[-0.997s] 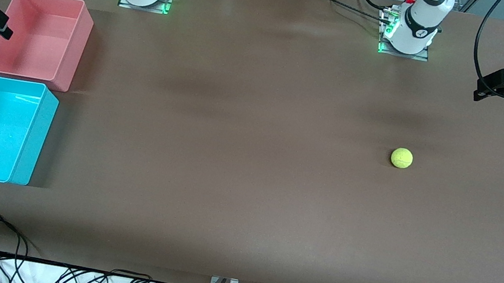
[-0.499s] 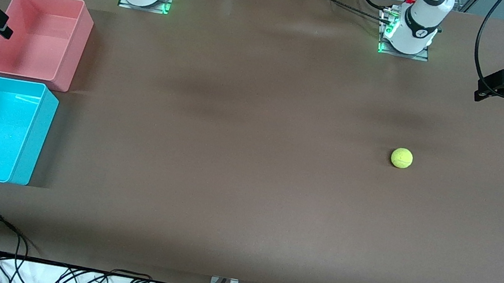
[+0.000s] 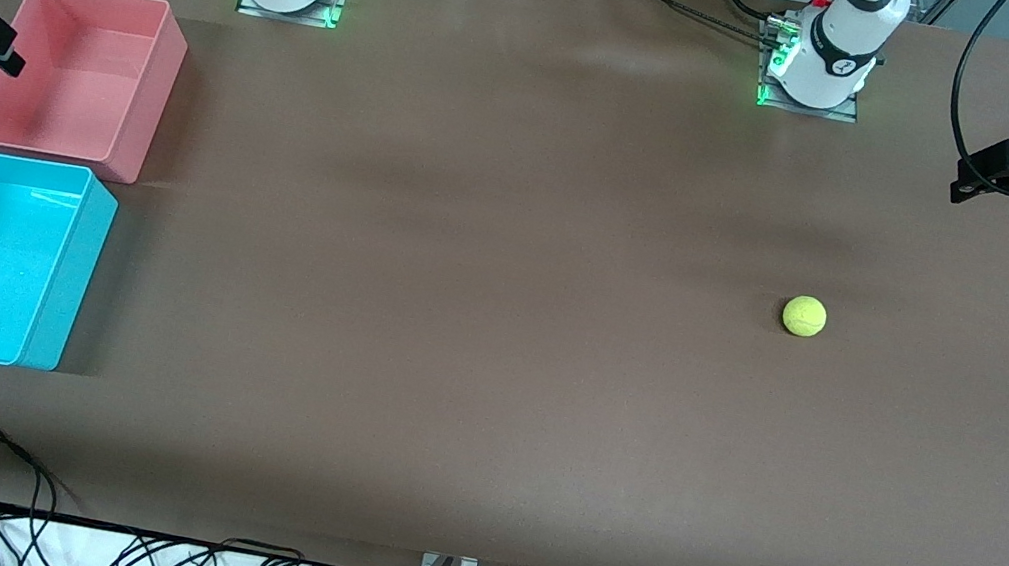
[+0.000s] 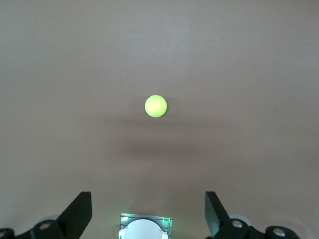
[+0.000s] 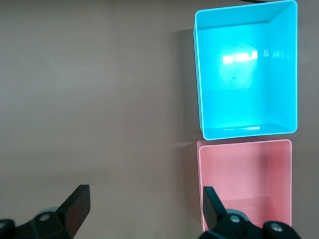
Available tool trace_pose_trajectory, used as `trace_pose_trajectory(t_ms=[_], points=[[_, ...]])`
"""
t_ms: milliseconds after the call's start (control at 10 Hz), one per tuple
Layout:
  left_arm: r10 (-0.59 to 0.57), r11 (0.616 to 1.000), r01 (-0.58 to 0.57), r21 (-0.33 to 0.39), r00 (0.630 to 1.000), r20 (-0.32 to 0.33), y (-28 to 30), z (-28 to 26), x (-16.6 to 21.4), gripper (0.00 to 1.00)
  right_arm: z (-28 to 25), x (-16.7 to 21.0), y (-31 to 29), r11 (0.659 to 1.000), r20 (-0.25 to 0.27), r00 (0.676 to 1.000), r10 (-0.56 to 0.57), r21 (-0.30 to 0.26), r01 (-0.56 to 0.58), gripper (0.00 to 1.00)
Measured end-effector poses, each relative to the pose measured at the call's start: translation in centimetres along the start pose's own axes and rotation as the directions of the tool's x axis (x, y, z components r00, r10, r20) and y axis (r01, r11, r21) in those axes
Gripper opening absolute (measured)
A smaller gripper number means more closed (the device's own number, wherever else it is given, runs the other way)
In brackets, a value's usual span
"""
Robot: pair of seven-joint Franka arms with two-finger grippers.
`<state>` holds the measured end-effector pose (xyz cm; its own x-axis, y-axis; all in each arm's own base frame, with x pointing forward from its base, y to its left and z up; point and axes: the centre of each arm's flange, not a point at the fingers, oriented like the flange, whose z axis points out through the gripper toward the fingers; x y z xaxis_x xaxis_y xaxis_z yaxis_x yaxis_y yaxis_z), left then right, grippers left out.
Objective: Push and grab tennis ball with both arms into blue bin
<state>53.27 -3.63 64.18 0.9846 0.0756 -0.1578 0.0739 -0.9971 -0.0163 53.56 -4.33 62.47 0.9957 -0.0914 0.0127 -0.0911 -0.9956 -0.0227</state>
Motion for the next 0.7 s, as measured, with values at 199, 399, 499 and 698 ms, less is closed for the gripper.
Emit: trace_pose_trajectory(t_ms=[199,399,499,698], points=[[0.000,1.000,0.000,0.000,1.000,0.001,-0.01,0.05,0.01,1.00,0.04,-0.05,0.00,1.000,0.005,1.000,0.000,0.000,0.000,1.00],[-0.002,1.000,0.002,0.000,1.000,0.002,-0.05,0.09,0.02,1.00,0.05,-0.07,0.00,1.000,0.006,1.000,0.000,0.000,0.000,1.00],[-0.002,1.000,0.002,0.000,1.000,0.002,-0.04,0.10,0.02,1.00,0.06,-0.07,0.02,1.000,0.007,1.000,0.000,0.000,0.000,1.00],[-0.002,1.000,0.002,0.000,1.000,0.003,-0.04,0.13,0.03,1.00,0.06,-0.07,0.04,1.000,0.007,1.000,0.001,0.000,-0.001,1.00]])
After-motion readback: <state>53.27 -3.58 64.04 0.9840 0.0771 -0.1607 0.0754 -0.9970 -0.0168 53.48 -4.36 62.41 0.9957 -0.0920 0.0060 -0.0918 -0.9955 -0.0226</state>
